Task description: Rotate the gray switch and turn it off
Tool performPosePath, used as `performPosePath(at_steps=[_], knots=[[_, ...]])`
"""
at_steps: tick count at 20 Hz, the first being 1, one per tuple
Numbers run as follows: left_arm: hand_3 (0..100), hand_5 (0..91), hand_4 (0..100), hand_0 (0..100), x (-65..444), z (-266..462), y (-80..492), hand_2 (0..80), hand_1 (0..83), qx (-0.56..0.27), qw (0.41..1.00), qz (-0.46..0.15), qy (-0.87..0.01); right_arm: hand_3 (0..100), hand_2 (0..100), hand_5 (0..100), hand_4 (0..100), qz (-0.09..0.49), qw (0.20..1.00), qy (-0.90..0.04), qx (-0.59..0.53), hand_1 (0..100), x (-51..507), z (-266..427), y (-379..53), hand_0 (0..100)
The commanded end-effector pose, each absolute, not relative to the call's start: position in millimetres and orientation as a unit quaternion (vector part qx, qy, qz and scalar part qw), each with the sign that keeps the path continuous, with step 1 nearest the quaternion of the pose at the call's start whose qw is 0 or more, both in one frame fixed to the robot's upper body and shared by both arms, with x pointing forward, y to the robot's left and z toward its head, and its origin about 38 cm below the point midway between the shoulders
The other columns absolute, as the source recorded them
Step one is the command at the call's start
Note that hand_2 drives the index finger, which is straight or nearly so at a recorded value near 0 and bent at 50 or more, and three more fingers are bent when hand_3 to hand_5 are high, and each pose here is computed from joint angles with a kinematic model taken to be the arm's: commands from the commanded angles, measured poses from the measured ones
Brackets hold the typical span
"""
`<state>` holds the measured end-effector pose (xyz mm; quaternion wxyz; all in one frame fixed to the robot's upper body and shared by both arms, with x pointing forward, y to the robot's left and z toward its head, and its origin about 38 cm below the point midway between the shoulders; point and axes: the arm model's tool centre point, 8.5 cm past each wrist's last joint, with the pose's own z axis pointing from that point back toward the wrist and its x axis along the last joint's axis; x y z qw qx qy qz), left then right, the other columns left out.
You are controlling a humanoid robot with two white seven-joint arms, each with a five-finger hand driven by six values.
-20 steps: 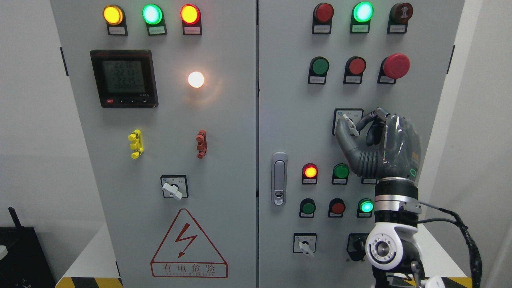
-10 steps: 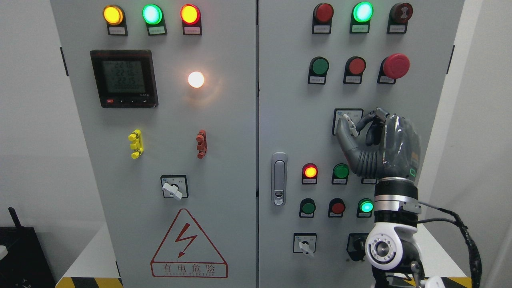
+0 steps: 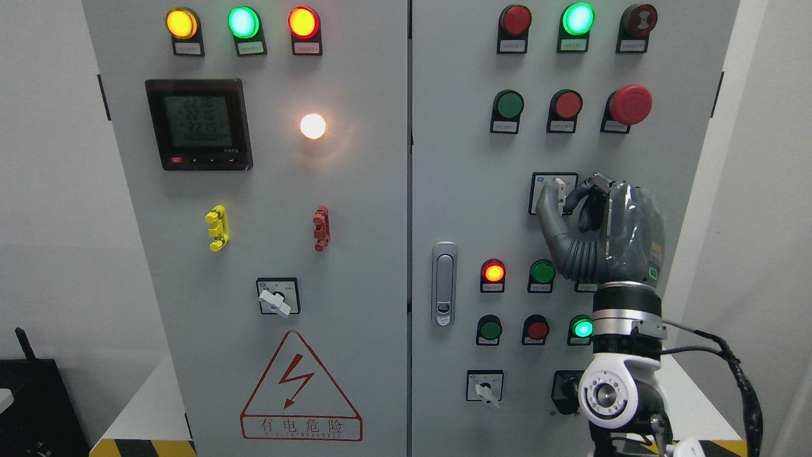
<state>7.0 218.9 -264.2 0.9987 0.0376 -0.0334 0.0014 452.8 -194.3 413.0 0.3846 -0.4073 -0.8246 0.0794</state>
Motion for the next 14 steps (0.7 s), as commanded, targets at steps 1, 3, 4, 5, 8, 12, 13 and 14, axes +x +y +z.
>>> performPosePath(at_steps=[1, 3, 4, 5, 8, 12, 13, 14], knots=[[0, 0.0, 0, 12, 21.7, -264.3, 219.1, 0.0, 38.9, 0.038, 0.998, 0.016, -0.050, 100, 73, 100, 100, 0.077, 0.384, -0.824, -0.408, 42, 452.6, 412.9, -195.0, 53], [0, 0.0, 0, 12, 21.9, -264.2, 219.1, 0.0, 38.9, 0.038, 0.998, 0.015, -0.051, 100, 73, 100, 100, 0.077, 0.383, -0.825, -0.408, 40, 452.1, 413.4, -194.9, 54], [0, 0.0, 0, 12, 21.9, -264.2, 219.1, 0.0, 38.9, 0.038, 0.998, 0.016, -0.051, 100, 74, 100, 100, 0.077, 0.381, -0.826, -0.408, 36, 451.7, 414.5, -194.7, 54], [0, 0.0, 0, 12, 21.9, -264.2, 219.1, 0.0, 38.9, 0.038, 0.998, 0.016, -0.051, 100, 74, 100, 100, 0.077, 0.380, -0.827, -0.408, 36, 451.2, 415.0, -194.1, 45], [0, 0.0, 0, 12, 21.9, -264.2, 219.1, 0.0, 38.9, 0.038, 0.998, 0.016, -0.051, 100, 75, 100, 100, 0.077, 0.379, -0.827, -0.407, 34, 450.8, 414.2, -194.6, 37], [0, 0.0, 0, 12, 21.9, -264.2, 219.1, 0.0, 38.9, 0.038, 0.998, 0.016, -0.051, 100, 75, 100, 100, 0.076, 0.376, -0.829, -0.407, 35, 448.5, 414.6, -194.5, 25], [0, 0.0, 0, 12, 21.7, -264.3, 219.1, 0.0, 38.9, 0.038, 0.998, 0.016, -0.050, 100, 75, 100, 100, 0.075, 0.375, -0.830, -0.406, 36, 447.4, 415.0, -194.6, 24], [0, 0.0, 0, 12, 21.7, -264.3, 219.1, 0.0, 38.9, 0.038, 0.998, 0.015, -0.050, 100, 75, 100, 100, 0.075, 0.374, -0.831, -0.406, 36, 446.7, 415.1, -194.7, 24]])
